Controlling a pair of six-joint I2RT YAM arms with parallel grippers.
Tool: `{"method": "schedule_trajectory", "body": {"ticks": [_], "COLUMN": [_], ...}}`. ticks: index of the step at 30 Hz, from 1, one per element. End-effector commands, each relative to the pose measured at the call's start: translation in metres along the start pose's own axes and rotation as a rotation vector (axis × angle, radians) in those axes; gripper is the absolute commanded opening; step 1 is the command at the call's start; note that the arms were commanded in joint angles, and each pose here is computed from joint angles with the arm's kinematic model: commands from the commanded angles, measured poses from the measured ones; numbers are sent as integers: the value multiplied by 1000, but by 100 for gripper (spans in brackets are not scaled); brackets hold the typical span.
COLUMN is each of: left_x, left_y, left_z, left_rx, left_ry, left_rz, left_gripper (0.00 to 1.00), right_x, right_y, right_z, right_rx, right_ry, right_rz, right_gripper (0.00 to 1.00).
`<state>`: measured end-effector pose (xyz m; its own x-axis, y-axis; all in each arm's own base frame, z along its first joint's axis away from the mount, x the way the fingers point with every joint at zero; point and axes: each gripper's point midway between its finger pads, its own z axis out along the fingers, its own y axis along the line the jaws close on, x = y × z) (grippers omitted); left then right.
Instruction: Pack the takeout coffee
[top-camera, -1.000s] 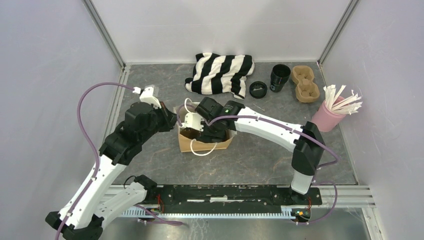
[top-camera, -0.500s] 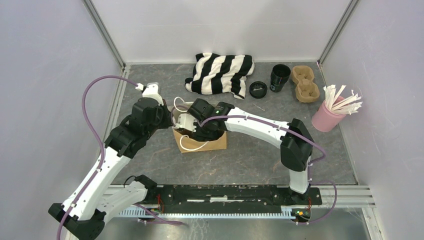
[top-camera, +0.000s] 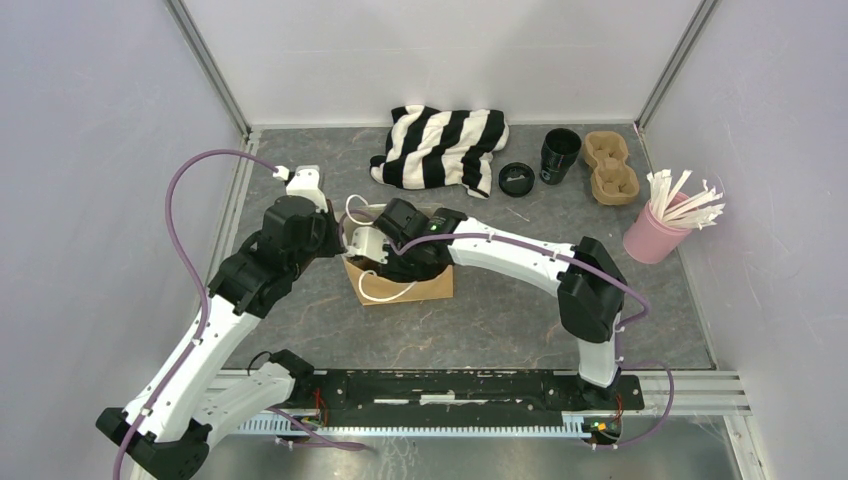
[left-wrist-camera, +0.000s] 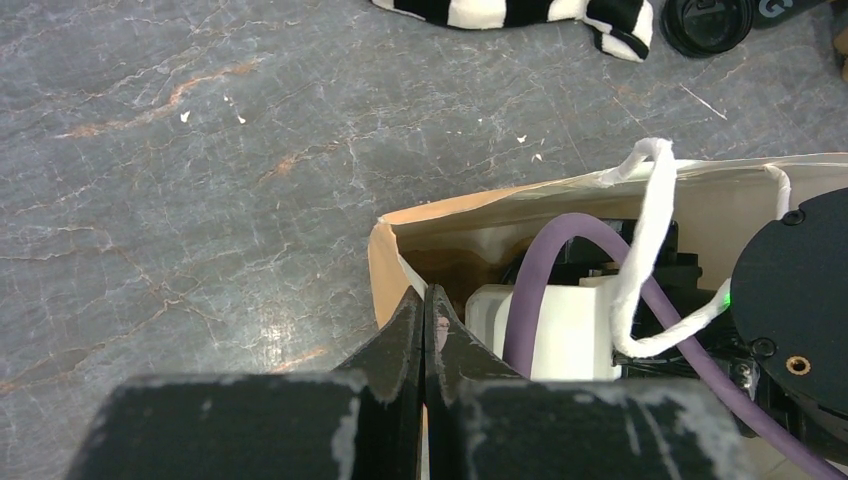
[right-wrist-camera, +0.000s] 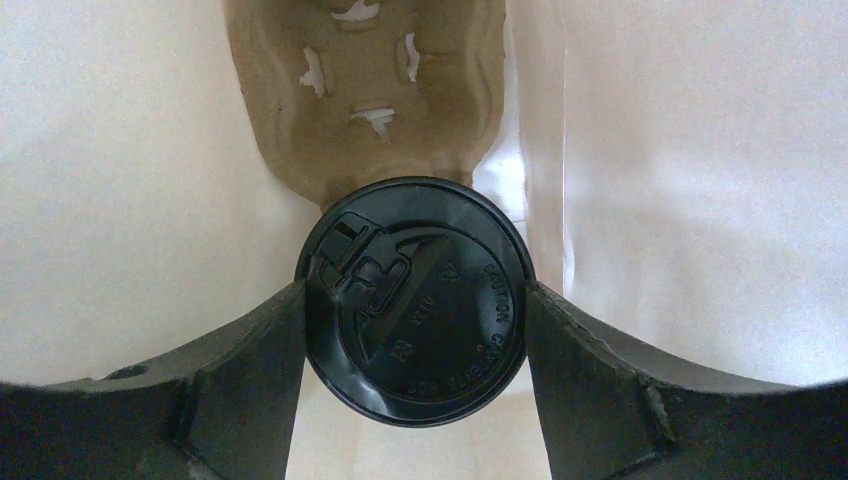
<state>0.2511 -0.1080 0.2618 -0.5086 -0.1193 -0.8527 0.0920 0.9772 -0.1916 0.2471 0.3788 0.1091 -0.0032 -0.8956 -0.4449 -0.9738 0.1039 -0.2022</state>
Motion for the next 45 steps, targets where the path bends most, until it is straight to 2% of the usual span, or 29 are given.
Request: {"method": "schedule_trajectory", "body": {"ticks": [1, 5, 8, 11, 17, 21, 24, 27, 30, 34, 39, 45], "left_x": [-25, -25, -25, -23, -18, -13, -9, -2, 12, 27, 29, 37], "left_y": [-3, -2, -4, -10, -16, -18, -18, -27, -37, -34, -25, -20], "left_z": [-3, -4, -5, -6, -9, -10, -12, -16, -19, -15, -10, -6], "left_rx": [16, 15, 29, 74, 121, 150, 173, 241, 330, 359, 345, 346], "left_ry": [-103, -105, -106, -109, -112, -118, -134, -140, -142, -190, -313, -352], "left_rz": [35, 34, 37, 47, 44, 69, 70, 80, 88, 97, 119, 121], "left_gripper": [2, 2, 2, 2, 2, 2, 2, 2, 2, 2, 2, 2], "right_x": [67, 64, 57, 43, 21, 17, 19, 16, 7, -10, -27, -31], "right_y": [9, -2, -7, -15, -26, -29, -30, -30, -31, -26, -19, -21], "right_z": [14, 4, 1, -5, -23, -29, -26, -26, -34, -50, -72, -87], "right_rx": [-11, 37, 50, 70, 124, 174, 190, 183, 204, 227, 295, 360], "right_ry": [249, 174, 136, 104, 7, -71, -79, -77, -97, -121, -186, -258], "right_rz": [27, 58, 56, 59, 81, 83, 78, 75, 70, 55, 48, 72], "right_gripper": [56, 59, 67, 70, 70, 69, 71, 78, 98, 98, 98, 98]}}
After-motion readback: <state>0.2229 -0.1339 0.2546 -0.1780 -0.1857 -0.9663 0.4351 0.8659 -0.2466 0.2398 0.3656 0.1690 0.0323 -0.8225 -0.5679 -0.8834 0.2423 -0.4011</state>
